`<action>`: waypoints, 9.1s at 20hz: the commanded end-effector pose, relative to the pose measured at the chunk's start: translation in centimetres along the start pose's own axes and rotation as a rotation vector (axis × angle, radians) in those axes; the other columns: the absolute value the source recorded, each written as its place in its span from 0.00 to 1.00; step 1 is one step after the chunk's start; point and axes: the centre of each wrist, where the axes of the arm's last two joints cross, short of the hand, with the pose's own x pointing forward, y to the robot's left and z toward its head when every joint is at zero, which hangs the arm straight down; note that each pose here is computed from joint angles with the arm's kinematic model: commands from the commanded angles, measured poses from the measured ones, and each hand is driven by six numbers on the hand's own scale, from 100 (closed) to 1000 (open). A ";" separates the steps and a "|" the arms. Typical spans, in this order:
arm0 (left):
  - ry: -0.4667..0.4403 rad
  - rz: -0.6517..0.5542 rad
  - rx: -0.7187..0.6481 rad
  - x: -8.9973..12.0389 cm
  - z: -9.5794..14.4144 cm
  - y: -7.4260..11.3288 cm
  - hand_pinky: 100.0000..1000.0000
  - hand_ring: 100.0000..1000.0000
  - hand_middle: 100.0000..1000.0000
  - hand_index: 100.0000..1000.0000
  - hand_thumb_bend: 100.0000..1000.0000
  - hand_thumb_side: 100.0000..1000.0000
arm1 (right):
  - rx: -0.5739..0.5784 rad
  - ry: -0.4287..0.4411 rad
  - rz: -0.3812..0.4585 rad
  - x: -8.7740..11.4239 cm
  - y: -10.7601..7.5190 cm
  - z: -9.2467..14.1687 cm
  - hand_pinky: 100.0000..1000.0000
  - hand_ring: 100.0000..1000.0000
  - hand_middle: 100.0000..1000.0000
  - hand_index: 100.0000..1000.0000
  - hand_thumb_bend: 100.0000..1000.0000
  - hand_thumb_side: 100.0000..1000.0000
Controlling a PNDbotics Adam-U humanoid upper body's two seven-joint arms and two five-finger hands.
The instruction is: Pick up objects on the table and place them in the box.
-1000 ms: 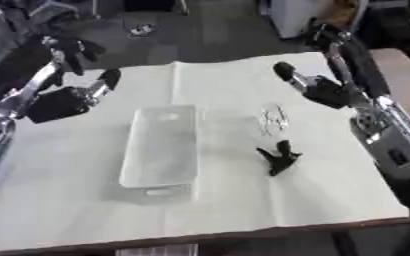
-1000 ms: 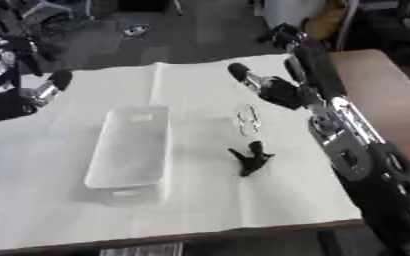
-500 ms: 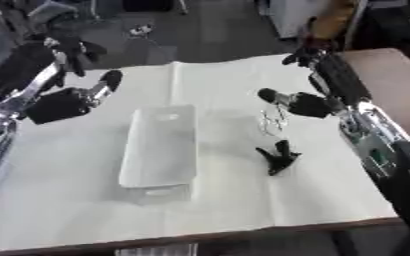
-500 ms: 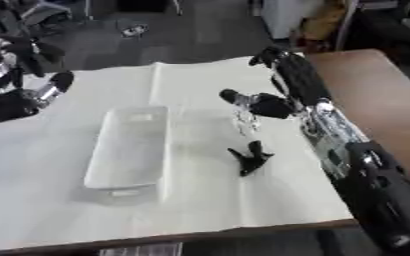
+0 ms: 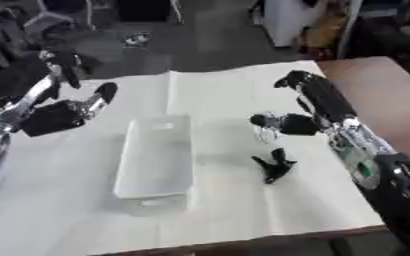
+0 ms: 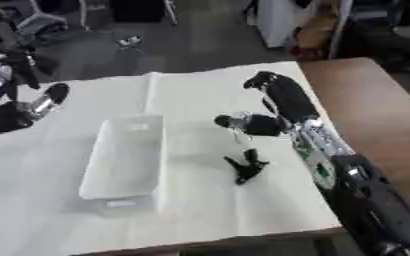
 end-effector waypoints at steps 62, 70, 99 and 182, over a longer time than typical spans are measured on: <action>-0.005 -0.023 -0.011 -0.5 0.2 0.7 0.25 0.51 0.63 0.81 0.15 1.00 | 0.244 0.221 0.023 0.3 5.5 1.8 0.82 0.70 0.63 0.72 0.87 1.00; -0.009 -0.023 -0.008 -0.4 0.1 0.8 0.25 0.51 0.63 0.81 0.15 1.00 | 0.242 0.208 0.018 0.6 5.5 1.6 0.81 0.69 0.62 0.72 0.85 1.00; -0.011 -0.018 -0.008 -0.4 0.1 0.8 0.25 0.51 0.63 0.81 0.15 1.00 | 0.264 0.181 0.047 0.4 6.2 1.6 0.81 0.68 0.62 0.73 0.60 1.00; -0.026 -0.005 -0.016 -0.4 0.1 0.7 0.25 0.51 0.63 0.81 0.15 1.00 | 0.171 0.167 -0.042 0.9 9.3 1.6 0.18 0.25 0.33 0.63 0.89 1.00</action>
